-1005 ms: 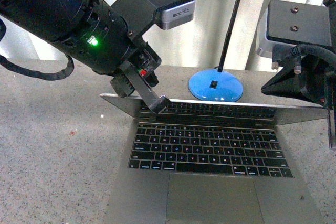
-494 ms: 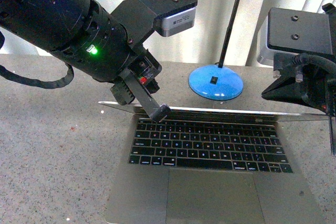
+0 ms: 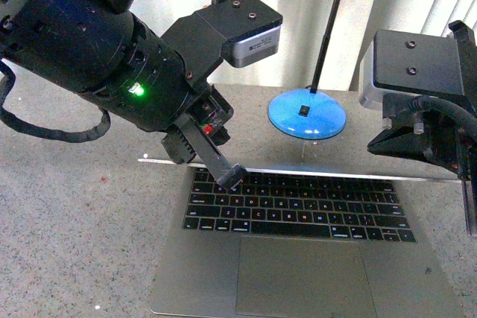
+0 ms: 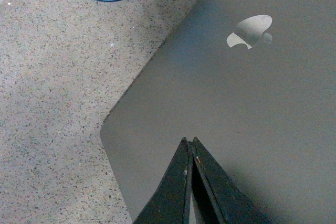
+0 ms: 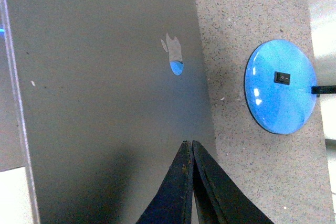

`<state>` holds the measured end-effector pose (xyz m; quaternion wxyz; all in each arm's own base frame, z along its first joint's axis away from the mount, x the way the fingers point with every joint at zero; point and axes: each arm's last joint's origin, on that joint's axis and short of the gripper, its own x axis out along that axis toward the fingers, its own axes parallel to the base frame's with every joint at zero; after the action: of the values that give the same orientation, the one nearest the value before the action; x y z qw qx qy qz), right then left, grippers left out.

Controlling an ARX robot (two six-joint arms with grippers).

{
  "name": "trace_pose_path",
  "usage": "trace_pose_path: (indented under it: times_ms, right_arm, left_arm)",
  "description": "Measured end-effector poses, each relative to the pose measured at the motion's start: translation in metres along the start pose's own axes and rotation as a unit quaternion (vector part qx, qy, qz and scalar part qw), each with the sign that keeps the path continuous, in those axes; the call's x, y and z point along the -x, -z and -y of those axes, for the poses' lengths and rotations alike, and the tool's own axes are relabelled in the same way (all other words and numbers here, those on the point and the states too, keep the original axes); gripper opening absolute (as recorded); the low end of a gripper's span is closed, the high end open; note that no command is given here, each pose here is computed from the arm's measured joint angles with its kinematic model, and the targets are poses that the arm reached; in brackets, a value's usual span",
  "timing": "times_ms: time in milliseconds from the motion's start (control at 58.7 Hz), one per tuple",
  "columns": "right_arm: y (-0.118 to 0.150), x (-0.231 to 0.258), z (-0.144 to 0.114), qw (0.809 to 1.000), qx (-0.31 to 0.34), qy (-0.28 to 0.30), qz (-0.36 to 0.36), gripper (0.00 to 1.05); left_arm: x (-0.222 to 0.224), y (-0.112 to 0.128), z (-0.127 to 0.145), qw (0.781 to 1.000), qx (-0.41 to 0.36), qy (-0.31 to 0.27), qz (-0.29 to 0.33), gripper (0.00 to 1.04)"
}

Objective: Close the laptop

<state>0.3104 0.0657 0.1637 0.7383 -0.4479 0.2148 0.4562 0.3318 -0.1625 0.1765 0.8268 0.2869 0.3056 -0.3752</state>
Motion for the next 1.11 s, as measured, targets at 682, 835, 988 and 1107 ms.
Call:
trace_pose_path:
  times_ms: [682,835,988,1107]
  right_arm:
    - [0.01,-0.016,-0.015,0.999,0.0,-0.033,-0.01,0.03]
    - [0.012,-0.021,-0.018,0.999,0.001,-0.037,-0.011,0.03]
    - [0.013,-0.024,-0.02,0.999,0.001,-0.04,-0.011,0.03]
    - [0.015,-0.029,-0.023,0.999,0.001,-0.044,-0.011,0.03]
  left_arm:
    - [-0.016,0.019,0.009,1.0,0.013,0.021,-0.012,0.04]
    - [-0.02,0.025,0.012,0.999,0.017,0.027,-0.016,0.04]
    - [-0.023,0.028,0.013,0.999,0.02,0.029,-0.014,0.04]
    - [-0.026,0.031,0.014,0.999,0.023,0.032,-0.015,0.04]
